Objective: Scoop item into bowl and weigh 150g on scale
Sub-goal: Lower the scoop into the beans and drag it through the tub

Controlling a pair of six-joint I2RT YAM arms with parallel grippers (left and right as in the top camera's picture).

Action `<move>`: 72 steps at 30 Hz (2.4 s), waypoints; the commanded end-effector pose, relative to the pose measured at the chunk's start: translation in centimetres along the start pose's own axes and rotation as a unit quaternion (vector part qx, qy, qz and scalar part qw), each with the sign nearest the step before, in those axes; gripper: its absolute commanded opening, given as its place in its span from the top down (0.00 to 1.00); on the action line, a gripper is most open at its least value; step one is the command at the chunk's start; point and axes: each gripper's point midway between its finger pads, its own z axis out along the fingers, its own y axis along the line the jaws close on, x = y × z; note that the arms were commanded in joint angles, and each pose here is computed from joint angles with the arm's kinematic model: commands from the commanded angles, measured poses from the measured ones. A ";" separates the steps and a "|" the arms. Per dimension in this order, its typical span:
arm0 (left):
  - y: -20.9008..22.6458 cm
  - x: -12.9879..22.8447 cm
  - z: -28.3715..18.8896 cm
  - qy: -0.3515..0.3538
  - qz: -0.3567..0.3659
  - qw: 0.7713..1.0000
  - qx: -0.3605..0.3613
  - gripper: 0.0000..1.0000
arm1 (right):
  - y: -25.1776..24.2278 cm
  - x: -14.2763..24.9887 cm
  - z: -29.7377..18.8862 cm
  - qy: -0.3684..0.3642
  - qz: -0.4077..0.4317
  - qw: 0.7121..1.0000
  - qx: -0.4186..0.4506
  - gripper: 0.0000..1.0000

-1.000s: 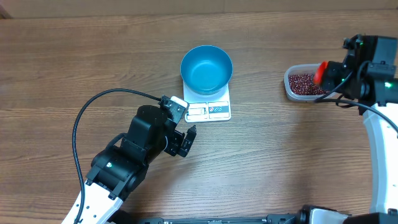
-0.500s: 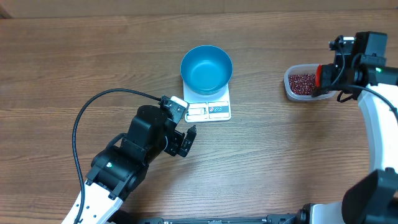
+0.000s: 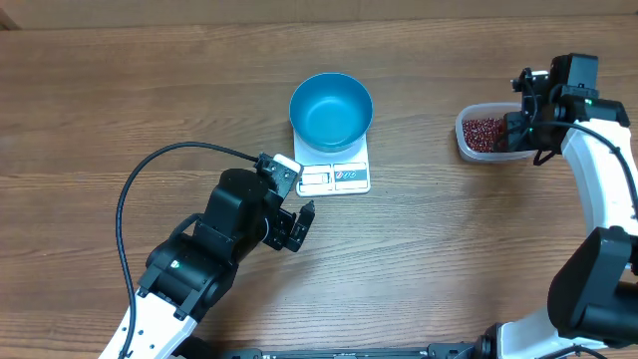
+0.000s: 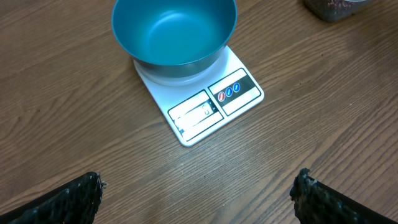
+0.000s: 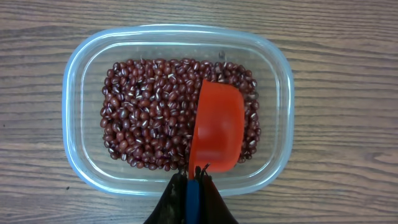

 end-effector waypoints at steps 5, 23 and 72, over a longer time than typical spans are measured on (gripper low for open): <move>-0.4 0.3 0.2 0.004 -0.006 1.000 0.008 0.00 | 1.2 0.3 1.8 0.016 0.003 0.999 -0.048 0.96; -0.4 0.3 0.2 0.004 -0.006 1.000 0.008 0.00 | 2.6 0.0 1.0 -0.016 0.047 0.984 -0.173 0.96; -0.4 0.3 0.2 0.004 -0.006 1.000 0.008 0.01 | 1.8 3.3 3.9 -0.017 0.190 0.907 -0.375 0.96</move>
